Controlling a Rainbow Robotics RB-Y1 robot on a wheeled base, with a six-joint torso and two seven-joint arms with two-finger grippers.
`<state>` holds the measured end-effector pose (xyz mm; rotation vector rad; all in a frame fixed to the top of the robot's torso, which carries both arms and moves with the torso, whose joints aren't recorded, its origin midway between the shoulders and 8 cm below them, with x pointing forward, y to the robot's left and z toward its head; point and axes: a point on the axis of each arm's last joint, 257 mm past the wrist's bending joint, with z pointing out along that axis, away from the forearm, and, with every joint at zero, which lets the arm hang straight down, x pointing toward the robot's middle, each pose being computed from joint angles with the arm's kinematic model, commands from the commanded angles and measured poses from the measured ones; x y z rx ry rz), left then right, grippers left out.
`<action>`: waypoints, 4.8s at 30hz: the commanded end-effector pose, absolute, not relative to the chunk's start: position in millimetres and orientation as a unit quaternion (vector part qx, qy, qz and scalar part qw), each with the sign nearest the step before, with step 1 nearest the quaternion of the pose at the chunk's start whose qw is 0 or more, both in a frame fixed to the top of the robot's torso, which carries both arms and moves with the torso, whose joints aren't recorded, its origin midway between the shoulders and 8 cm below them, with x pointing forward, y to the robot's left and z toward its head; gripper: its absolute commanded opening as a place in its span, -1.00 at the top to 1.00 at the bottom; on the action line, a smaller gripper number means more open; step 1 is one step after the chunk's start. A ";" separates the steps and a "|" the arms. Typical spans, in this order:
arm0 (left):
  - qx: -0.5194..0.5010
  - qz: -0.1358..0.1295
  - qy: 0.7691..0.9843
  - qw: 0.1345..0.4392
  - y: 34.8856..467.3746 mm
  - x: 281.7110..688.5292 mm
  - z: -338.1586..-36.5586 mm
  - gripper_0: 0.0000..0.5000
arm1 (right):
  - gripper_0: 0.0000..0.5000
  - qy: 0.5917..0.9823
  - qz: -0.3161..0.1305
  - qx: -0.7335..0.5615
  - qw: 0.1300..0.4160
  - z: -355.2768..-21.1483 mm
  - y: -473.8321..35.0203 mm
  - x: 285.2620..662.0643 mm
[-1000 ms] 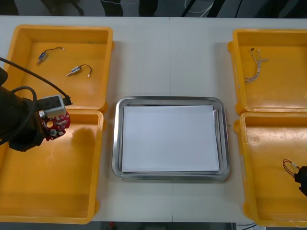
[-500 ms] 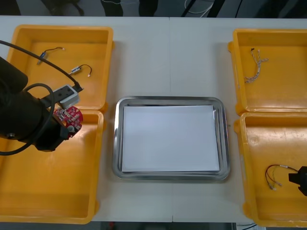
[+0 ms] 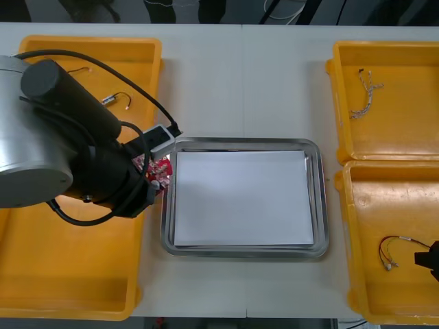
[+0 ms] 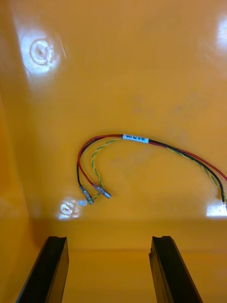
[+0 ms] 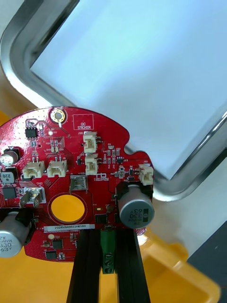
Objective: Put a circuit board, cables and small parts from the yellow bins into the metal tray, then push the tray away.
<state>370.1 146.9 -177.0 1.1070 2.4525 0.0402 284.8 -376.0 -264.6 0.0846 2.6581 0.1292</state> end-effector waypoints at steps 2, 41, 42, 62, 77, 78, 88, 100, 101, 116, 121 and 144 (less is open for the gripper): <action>0.359 -0.003 0.900 0.249 101.1 372.1 -166.0 1.00 | -1.00 0.958 0.059 0.095 0.265 -234.7 -375.3 307.2; 0.296 -0.023 0.927 0.231 28.5 361.6 -287.8 1.00 | -1.00 0.819 0.098 0.538 0.177 -281.8 -399.5 349.5; 0.296 -0.022 0.927 0.230 28.8 360.6 -290.0 1.00 | -1.00 0.815 0.096 0.543 0.178 -285.1 -401.2 350.1; 0.284 -0.017 0.930 0.235 37.8 359.2 -294.5 -1.00 | -1.00 0.788 0.131 0.577 0.169 -316.7 -388.5 361.5; 0.250 -0.027 0.942 0.222 54.0 360.5 -249.2 -1.00 | -1.00 0.785 0.125 0.585 0.159 -339.0 -384.3 359.3; 0.246 -0.028 0.944 0.219 56.7 360.8 -242.8 -1.00 | -1.00 0.785 0.122 0.586 0.157 -341.0 -384.9 357.9; 0.185 -0.032 0.955 0.229 88.0 388.5 -181.4 -1.00 | -0.28 0.790 0.111 0.585 0.146 -353.1 -383.0 349.2; 0.147 -0.015 0.957 0.251 135.7 439.2 -143.7 -1.00 | 1.00 0.791 0.114 0.580 0.156 -346.0 -383.9 352.5; 0.145 -0.015 0.957 0.249 140.8 443.9 -141.7 -1.00 | 1.00 0.791 0.115 0.579 0.164 -339.7 -386.5 354.4; 0.146 0.009 0.957 0.250 208.1 495.3 -113.8 -1.00 | 1.00 0.813 0.084 0.538 0.205 -254.0 -429.6 345.8; 0.172 0.025 0.954 0.246 229.6 507.2 -107.2 -1.00 | 1.00 0.836 0.078 0.509 0.188 -221.7 -435.9 329.7; 0.284 0.047 0.909 0.301 277.6 610.6 -87.2 -1.00 | 1.00 0.974 0.036 0.116 0.190 -128.8 -369.0 308.7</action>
